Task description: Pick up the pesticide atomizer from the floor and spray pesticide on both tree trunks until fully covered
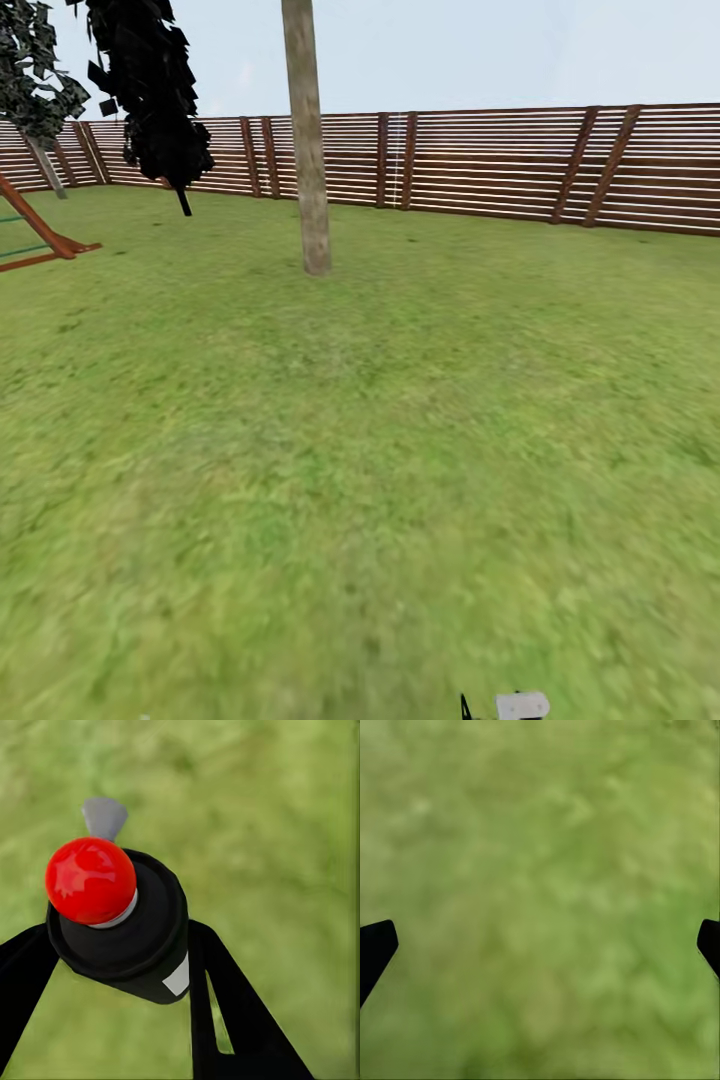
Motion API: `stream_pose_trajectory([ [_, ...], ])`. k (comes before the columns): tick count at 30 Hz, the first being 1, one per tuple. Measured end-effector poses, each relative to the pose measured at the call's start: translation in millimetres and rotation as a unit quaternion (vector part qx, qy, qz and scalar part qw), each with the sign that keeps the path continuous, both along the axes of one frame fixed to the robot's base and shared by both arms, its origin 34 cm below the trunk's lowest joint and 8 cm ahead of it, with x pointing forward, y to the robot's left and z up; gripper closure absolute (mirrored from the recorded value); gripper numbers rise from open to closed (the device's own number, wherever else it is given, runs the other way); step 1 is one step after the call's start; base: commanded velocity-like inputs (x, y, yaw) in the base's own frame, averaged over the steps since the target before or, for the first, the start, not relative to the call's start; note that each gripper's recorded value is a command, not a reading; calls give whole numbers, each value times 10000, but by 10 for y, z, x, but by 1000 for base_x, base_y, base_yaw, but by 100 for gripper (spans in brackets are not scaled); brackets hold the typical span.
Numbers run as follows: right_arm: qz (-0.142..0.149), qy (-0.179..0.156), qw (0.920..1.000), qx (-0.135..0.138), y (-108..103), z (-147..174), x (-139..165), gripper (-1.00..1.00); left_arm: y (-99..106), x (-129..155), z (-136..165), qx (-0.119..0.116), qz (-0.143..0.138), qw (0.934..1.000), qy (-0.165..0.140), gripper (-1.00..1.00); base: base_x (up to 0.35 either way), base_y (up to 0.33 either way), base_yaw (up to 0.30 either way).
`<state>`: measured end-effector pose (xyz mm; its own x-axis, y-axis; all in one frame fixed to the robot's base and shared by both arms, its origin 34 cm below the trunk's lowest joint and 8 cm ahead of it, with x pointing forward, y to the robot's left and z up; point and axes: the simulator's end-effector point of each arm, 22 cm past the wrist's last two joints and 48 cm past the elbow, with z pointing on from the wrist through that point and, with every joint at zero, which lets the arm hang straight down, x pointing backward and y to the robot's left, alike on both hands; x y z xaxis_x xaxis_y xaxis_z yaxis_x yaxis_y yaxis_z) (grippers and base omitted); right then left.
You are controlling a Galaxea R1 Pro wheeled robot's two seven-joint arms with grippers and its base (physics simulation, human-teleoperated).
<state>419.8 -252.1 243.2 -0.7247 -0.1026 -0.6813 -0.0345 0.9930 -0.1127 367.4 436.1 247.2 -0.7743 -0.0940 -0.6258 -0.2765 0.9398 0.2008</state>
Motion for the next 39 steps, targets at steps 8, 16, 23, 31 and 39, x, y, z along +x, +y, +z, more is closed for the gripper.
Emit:
stream_pose_trajectory([
  [8, -1, 2, 10000, -1, -1, -1, -1, -100, -2, 0, 0, 1, -7, 10000, 0, 100, 339, 0, 0],
  [16, -1, 0, 10000, -1, -1, 0, 0, -100, -2, 0, -1, 0, -5, 10000, 2, 100, 338, 0, 0],
  [23, -2, 1, 10000, 1, 0, 0, 0, -100, -1, -2, -2, -1, -3, 10000, 8, 100, 338, 0, 0],
  [31, 12, -3, 10000, 91, 136, 2, 3, -100, -2, -4, -3, -3, -3, 10000, 10, 100, 338, 0, 0],
  [39, -71, -76, 9999, 35, 33, 27, 53, -100, -3, -5, -4, -3, -3, 10000, 11, 100, 339, 0, 0],
])
